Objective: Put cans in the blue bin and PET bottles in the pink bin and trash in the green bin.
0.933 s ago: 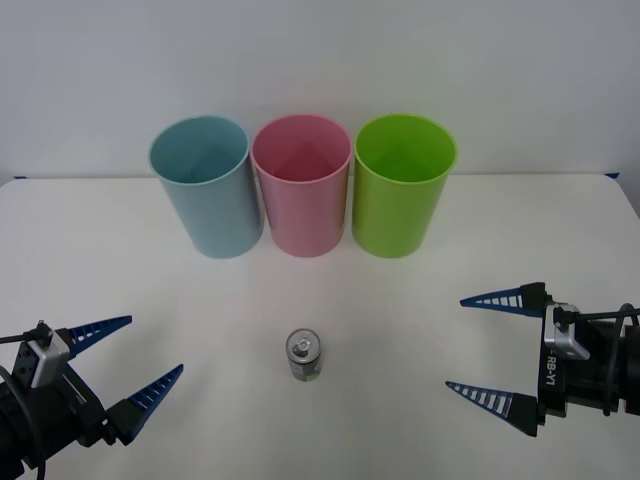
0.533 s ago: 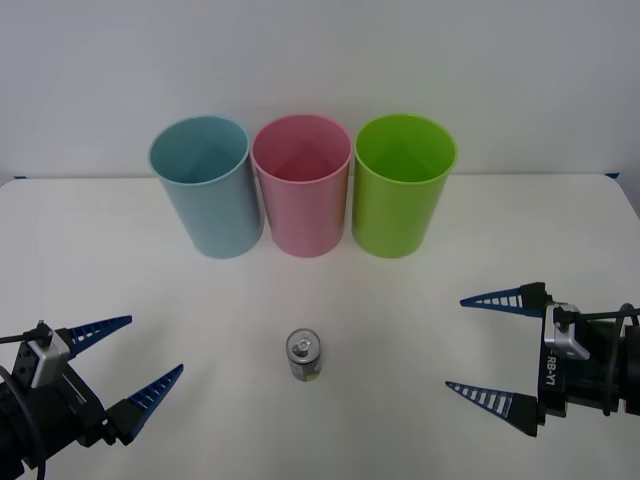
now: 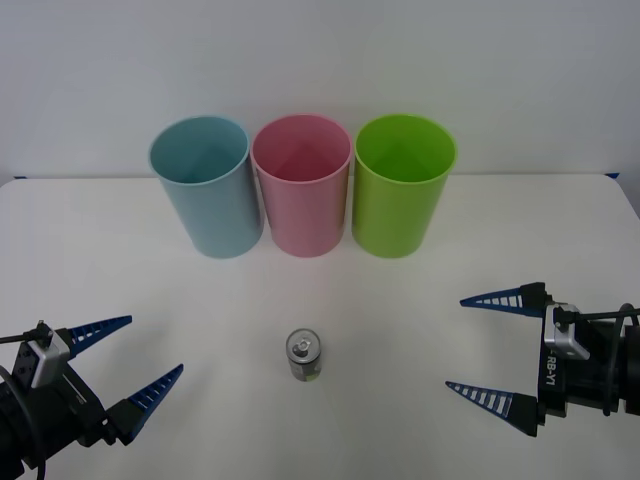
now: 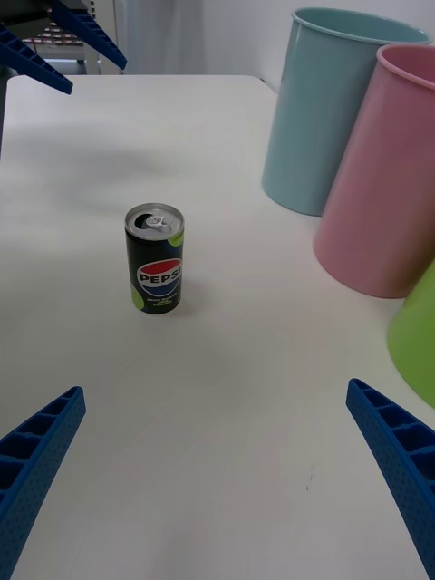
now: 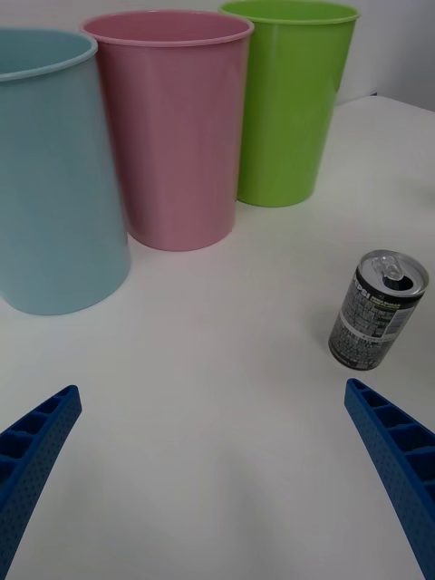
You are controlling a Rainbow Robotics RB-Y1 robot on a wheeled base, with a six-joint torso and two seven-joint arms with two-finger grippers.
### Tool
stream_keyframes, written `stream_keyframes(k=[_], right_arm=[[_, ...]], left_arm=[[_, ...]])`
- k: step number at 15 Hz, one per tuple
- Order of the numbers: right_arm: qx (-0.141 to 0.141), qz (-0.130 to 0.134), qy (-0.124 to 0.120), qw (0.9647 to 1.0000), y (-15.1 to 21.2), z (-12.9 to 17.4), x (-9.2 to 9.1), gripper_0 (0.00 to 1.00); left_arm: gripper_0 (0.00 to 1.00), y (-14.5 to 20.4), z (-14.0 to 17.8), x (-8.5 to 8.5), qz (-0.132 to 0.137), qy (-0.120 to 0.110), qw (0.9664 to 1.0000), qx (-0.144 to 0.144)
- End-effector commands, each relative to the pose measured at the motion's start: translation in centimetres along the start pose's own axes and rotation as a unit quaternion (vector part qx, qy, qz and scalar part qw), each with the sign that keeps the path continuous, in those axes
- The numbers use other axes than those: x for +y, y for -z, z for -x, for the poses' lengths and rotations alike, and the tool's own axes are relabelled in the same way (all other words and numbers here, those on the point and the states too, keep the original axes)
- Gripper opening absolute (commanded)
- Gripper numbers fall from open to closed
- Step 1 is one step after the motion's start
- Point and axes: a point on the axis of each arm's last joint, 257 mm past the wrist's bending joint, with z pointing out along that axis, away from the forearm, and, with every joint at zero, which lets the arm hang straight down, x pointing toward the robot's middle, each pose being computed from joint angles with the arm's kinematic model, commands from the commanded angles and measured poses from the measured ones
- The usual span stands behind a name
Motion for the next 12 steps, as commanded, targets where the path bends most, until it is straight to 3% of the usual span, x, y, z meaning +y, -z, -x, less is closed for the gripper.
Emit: stream_keyframes(k=[1,4,6,8,12], right_arm=[[0.0,0.0,0.0,1.0,0.0,0.0,0.0,1.0],[0.0,0.0,0.0,1.0,0.0,0.0,0.0,1.0],[0.0,0.0,0.0,1.0,0.0,0.0,0.0,1.0],[0.0,0.0,0.0,1.0,0.0,0.0,0.0,1.0],[0.0,0.0,0.0,1.0,0.0,0.0,0.0,1.0]], left_arm=[[1.0,0.9,-0.8,0.5,0.004,-0.006,0.9998,0.016],[1.0,2.3,-0.7,0.8,-0.002,-0.028,0.9991,0.033],[1.0,2.4,-0.7,0.5,-0.008,-0.043,0.9987,0.027],[1.0,2.3,-1.1,-0.2,-0.031,-0.065,0.9972,0.019],[1.0,1.7,-1.8,-1.6,-0.074,-0.064,0.9951,0.014]])
